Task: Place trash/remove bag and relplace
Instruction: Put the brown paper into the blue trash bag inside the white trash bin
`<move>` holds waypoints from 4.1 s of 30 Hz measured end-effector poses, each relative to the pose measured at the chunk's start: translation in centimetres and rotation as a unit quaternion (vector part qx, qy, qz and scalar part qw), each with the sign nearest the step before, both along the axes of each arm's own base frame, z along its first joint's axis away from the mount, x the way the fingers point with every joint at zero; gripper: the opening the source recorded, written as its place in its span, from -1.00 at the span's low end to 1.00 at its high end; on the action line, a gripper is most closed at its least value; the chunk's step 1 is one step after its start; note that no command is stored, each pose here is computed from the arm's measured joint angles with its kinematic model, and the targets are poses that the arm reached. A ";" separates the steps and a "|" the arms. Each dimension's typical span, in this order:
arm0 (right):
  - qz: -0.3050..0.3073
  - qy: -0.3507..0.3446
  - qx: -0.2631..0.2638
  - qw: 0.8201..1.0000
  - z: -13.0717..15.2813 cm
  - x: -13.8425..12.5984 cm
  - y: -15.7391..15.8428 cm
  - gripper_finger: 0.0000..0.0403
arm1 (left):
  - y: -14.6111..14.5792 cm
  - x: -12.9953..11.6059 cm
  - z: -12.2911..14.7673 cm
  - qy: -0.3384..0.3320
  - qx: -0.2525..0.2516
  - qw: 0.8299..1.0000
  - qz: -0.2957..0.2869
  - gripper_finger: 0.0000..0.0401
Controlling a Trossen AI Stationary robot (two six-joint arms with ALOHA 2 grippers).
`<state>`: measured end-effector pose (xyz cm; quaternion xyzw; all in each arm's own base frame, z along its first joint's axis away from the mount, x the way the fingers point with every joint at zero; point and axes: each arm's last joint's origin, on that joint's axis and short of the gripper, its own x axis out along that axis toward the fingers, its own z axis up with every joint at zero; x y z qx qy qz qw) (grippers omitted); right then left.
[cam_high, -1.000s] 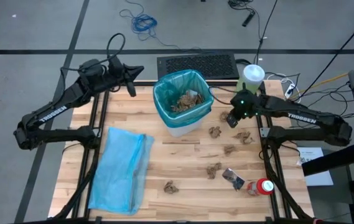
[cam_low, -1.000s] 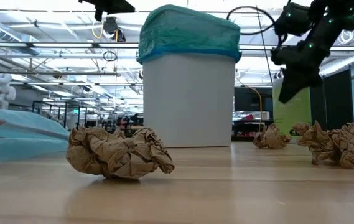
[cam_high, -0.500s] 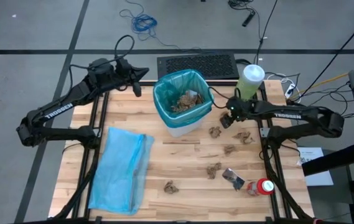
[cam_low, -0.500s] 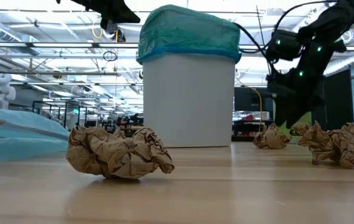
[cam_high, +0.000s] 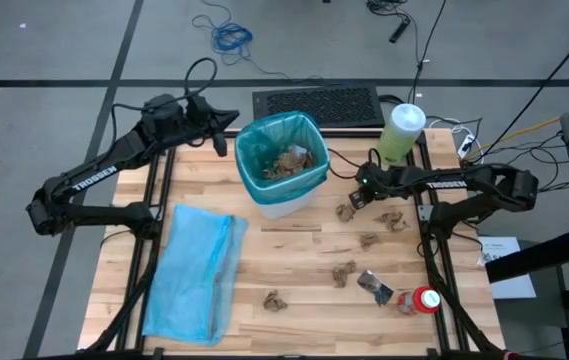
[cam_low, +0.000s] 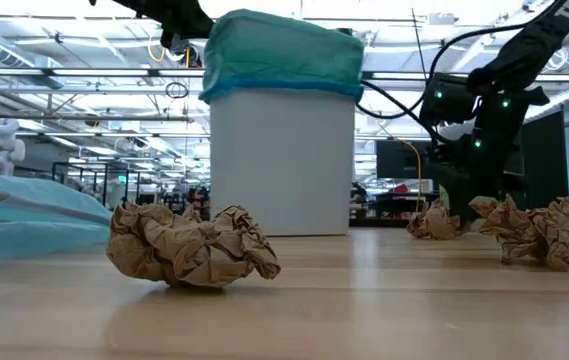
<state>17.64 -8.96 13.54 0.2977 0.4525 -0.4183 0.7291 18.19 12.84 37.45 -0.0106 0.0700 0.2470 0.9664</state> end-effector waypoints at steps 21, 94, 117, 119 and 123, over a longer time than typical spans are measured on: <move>0.105 -0.261 -0.165 0.945 13.7 -2.1 2.3 -0.99 | -0.3 0.3 0.3 -0.013 0.010 1.000 -0.010 -1.00; 0.215 -0.093 0.013 0.972 7.1 1.0 6.3 0.11 | -0.4 0.4 0.1 0.001 0.014 1.000 -0.015 -1.00; 0.183 0.015 -0.009 0.983 0.0 4.2 5.5 0.28 | -0.5 0.3 -0.9 0.043 -0.016 0.999 -0.016 -1.00; 0.183 0.011 -0.010 0.983 -0.5 4.7 5.5 0.08 | -0.5 0.2 -1.1 0.053 -0.024 0.998 -0.016 -1.00; 0.194 0.007 -0.018 0.981 -0.8 5.1 5.7 -0.56 | -0.5 0.3 -1.5 0.061 -0.043 0.997 -0.014 -1.00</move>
